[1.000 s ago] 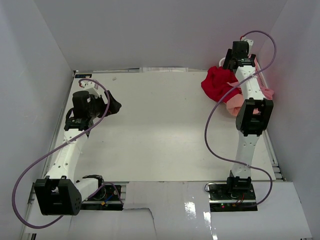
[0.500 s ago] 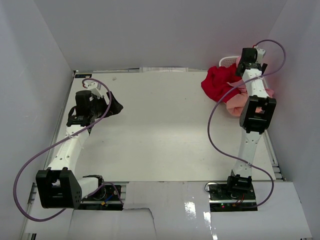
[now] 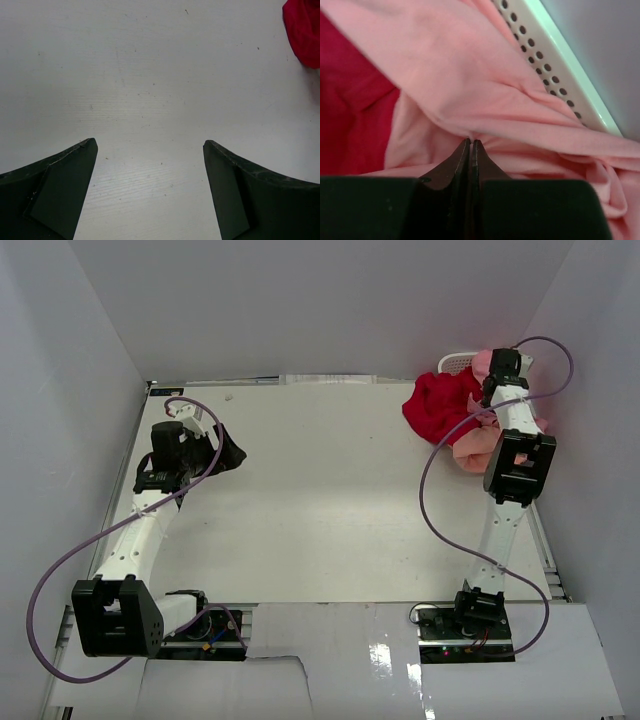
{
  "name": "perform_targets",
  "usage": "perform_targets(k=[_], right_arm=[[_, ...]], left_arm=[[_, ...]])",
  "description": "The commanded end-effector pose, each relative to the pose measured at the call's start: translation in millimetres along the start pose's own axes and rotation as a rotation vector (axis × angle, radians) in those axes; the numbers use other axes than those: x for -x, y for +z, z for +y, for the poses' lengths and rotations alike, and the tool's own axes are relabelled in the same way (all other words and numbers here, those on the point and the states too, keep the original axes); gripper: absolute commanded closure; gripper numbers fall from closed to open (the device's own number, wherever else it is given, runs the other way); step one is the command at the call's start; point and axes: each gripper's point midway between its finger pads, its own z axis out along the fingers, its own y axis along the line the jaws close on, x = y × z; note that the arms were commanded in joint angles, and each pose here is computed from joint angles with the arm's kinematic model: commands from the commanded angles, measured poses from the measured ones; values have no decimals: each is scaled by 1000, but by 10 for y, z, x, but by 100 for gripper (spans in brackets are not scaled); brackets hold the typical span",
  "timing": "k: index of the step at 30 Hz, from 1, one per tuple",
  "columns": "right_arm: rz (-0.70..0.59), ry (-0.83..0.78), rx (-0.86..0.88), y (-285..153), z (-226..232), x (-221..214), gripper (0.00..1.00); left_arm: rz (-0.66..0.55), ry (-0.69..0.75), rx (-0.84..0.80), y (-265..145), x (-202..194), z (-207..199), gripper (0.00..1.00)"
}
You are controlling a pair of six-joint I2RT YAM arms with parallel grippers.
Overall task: Fold and stack the t-shirts
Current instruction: Grab crumpled tshirt from bin with the right arm, then move the tshirt to the center of the board
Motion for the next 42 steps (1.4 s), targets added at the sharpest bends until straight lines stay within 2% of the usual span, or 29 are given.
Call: perform_targets(k=[1, 4, 6, 11, 17, 19, 21, 23, 24, 29, 34, 35, 39, 41, 42], right_arm=[[-261, 48, 198, -905, 274, 943, 92], [-311, 42, 398, -1389, 533, 1222, 92], [-355, 40, 578, -1894, 713, 1442, 92], [-368, -4, 913, -3006, 928, 1445, 92], [-312, -152, 1317, -4340, 1289, 978, 92], [-206, -225, 1523, -4838, 1447, 638, 92], [-103, -277, 1640, -5189, 1549, 325, 92], [-85, -339, 1685, -5451, 1563, 114, 92], [-36, -382, 1737, -5619, 1616, -111, 92], [32, -495, 1950, -6429, 1444, -592, 92], [40, -558, 2149, -7156, 1147, -757, 92], [23, -599, 2216, -7346, 1053, -823, 92], [-211, -650, 2345, -7830, 540, -763, 92], [-285, -618, 2343, -7867, 462, -666, 92], [-257, -604, 2323, -7794, 502, -673, 92]], left_arm=[[-43, 28, -17, -70, 84, -55, 2], [-48, 29, -17, -83, 91, -59, 2], [-50, 30, -20, -88, 99, -66, 2], [-52, 29, -27, -96, 111, -85, 2], [-60, 32, -36, -123, 128, -111, 2], [-65, 33, -30, -131, 136, -102, 2], [-81, 33, -12, -155, 172, -84, 2], [-90, 33, 6, -181, 186, -62, 2], [-95, 30, 17, -189, 202, -48, 2], [-134, 20, 89, -262, 273, 51, 2], [-154, 5, 145, -302, 318, 131, 2], [-158, 1, 154, -307, 328, 148, 2], [-168, -2, 168, -340, 339, 165, 2], [-173, -2, 172, -349, 347, 168, 2], [-174, -3, 175, -350, 349, 172, 2]])
